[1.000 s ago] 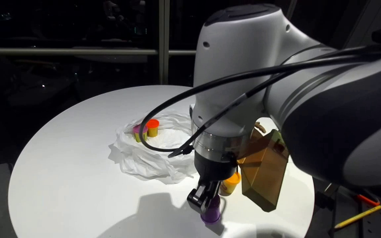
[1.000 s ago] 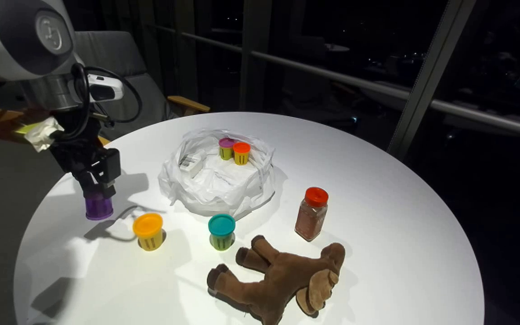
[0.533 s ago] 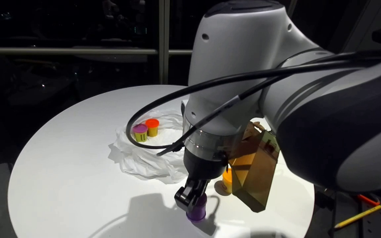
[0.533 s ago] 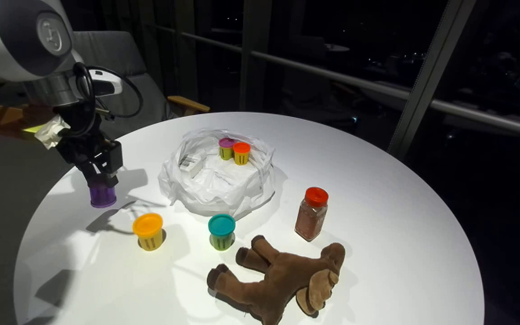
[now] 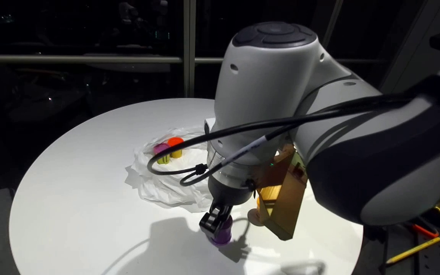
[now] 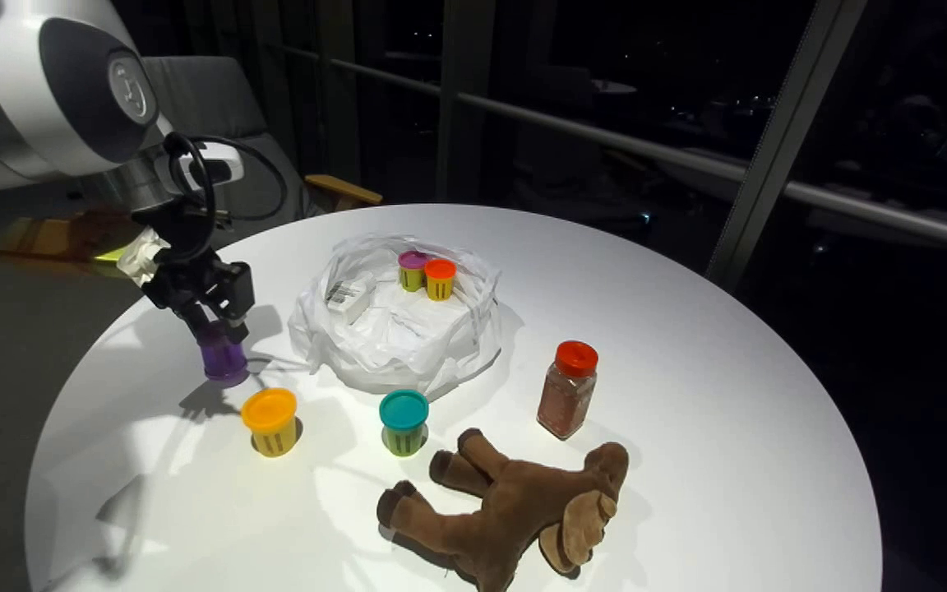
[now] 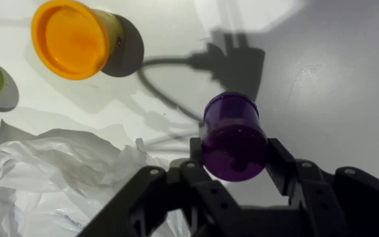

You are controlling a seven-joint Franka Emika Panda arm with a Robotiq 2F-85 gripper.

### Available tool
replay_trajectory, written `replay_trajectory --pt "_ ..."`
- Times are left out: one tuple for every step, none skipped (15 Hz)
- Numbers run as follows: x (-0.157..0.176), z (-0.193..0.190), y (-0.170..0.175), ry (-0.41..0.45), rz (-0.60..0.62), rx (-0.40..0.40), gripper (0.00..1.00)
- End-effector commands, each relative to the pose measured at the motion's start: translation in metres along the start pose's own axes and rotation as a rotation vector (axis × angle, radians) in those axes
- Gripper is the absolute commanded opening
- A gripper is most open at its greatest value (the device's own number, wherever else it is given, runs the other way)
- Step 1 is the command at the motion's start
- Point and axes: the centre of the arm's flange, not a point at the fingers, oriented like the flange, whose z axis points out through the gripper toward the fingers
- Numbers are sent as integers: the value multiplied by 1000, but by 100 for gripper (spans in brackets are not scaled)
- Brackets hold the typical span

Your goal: Remove the contents from the bag and put them on the table.

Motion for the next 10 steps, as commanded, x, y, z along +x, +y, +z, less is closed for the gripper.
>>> replay_trajectory --pt "6 11 -7 49 -15 -18 26" --pt "6 11 -7 47 -16 -18 76" --pt "5 10 -7 51 -22 -19 77" --pt "4 8 -8 53 -24 -18 83" --pt "4 6 -7 53 -25 -20 90" --pt "3 2 -7 50 -23 -18 99" --pt "5 -3 -5 58 -17 -23 100" --pt "7 -8 -3 64 -8 -26 100" --pt "11 -14 1 75 5 -26 100" --pt "19 -24 8 86 34 -21 100"
